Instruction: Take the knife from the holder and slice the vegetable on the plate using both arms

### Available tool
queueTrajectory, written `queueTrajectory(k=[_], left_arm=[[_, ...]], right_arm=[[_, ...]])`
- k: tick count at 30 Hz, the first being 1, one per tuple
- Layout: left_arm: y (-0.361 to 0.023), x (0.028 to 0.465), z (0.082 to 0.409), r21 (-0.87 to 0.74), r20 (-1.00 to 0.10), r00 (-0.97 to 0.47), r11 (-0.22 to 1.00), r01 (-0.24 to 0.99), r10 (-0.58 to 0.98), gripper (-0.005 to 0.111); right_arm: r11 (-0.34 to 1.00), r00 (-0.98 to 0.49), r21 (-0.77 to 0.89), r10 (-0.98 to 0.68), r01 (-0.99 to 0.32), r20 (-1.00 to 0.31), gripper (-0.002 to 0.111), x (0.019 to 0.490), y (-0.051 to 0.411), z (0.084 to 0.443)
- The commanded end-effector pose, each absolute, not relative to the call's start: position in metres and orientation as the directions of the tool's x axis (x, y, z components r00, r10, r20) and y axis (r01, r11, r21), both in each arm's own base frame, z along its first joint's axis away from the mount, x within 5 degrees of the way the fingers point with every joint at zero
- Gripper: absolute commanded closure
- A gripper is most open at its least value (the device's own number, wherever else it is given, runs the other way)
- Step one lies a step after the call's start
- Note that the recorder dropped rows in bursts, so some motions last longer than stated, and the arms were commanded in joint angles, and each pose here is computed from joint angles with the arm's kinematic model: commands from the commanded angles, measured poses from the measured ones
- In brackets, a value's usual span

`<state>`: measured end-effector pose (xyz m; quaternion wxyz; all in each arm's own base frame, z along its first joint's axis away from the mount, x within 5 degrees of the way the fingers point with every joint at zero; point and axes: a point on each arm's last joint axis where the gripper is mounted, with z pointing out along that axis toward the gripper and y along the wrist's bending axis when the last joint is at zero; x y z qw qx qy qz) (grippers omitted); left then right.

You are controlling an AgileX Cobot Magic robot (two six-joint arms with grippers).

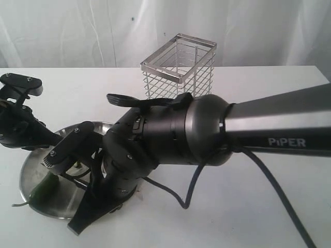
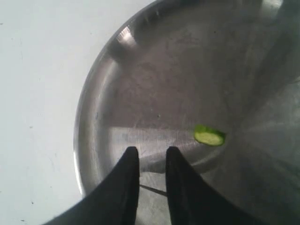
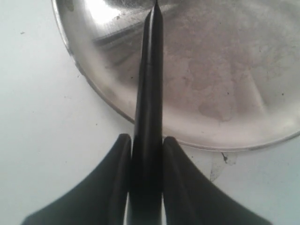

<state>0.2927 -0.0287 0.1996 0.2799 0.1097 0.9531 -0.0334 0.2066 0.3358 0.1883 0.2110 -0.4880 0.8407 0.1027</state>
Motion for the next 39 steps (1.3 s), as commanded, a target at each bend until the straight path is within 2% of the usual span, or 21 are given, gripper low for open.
queueTrajectory(k=[1, 39], left_arm=[[-0.029, 0.292, 0.203, -0.015, -0.551, -0.817, 0.977, 0.213, 0.170, 0.079], [-0.028, 0.293, 0.204, -0.021, -0.557, -0.816, 0.980, 0.199, 0.154, 0.080]], right_arm=[[0.502, -0.427, -0.036, -0.769, -0.864, -0.476, 0.108, 0.206, 0.336, 0.192], [0.520, -0.446, -0.029, -0.758, -0.853, -0.476, 0.108, 0.196, 0.339, 0.198]])
